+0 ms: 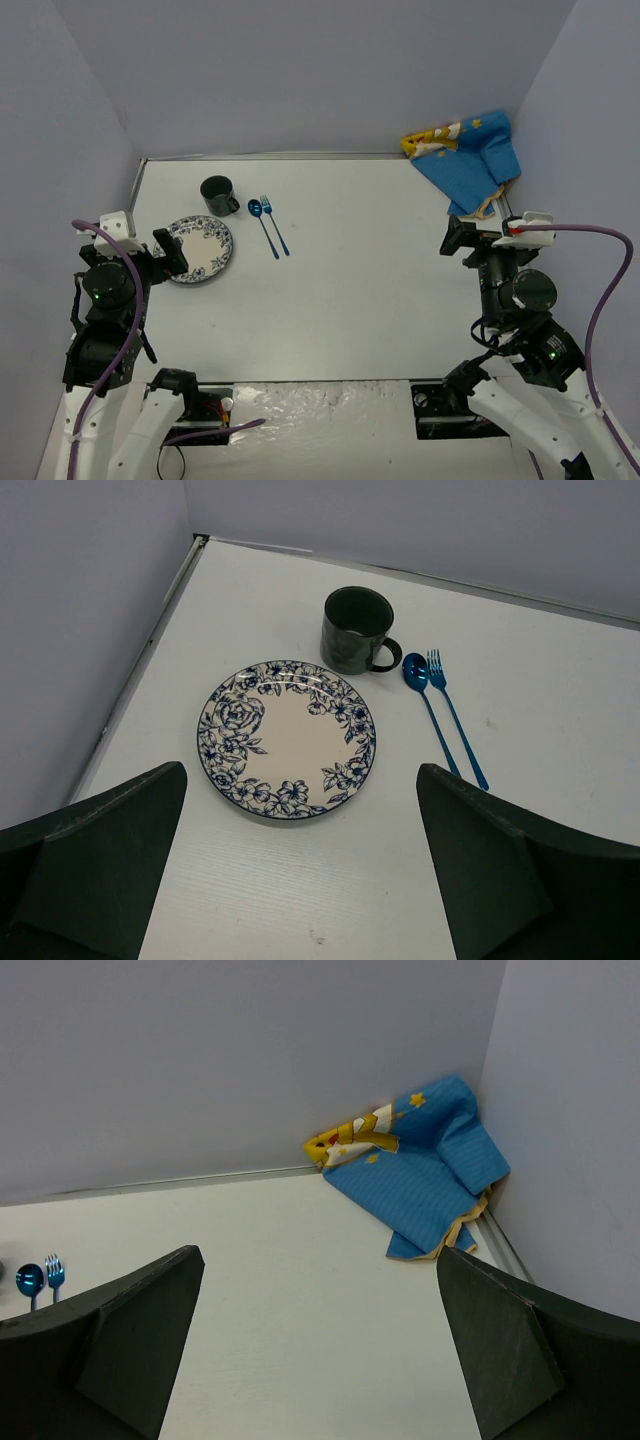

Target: Set the dinner table for one person

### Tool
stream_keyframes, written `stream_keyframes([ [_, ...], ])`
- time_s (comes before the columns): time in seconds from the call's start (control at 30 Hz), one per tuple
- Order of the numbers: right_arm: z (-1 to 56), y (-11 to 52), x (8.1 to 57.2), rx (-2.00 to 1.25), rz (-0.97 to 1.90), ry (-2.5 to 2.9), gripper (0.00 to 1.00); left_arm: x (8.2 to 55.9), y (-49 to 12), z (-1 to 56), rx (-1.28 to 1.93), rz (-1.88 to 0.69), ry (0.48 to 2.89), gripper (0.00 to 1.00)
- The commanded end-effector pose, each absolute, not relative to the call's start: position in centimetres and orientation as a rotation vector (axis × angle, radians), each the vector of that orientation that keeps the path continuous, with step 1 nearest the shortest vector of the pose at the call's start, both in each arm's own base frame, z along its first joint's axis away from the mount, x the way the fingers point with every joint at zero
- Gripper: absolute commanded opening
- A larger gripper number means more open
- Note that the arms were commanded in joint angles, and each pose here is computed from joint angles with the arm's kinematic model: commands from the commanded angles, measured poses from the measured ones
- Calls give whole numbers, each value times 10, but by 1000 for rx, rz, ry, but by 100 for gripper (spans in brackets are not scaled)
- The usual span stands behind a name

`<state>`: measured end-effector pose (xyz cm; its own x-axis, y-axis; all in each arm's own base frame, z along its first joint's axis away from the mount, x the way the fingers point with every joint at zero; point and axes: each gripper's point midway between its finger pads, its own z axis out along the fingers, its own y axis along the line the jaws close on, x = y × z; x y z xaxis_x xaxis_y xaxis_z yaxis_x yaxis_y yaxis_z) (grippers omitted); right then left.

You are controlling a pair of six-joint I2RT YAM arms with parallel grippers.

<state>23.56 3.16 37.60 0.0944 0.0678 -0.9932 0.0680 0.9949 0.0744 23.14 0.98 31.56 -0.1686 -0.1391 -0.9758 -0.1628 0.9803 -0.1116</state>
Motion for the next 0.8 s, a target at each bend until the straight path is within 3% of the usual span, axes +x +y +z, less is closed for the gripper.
stream_keyframes([
  [0.0, 377, 51, 253, 78, 23, 1473, 100, 245, 6, 332, -221, -2, 1675, 97],
  [0.37, 331, 138, 320, -56, 150, 1681, 100, 245, 2, 322, -209, -24, 1692, 97],
  [0.57, 296, 158, 412, -20, 103, 1798, 100, 244, 0, 317, -211, -30, 1710, 97],
  [0.77, 270, 134, 487, -48, -15, 1829, 100, 243, -1, 313, -208, -32, 1721, 97],
])
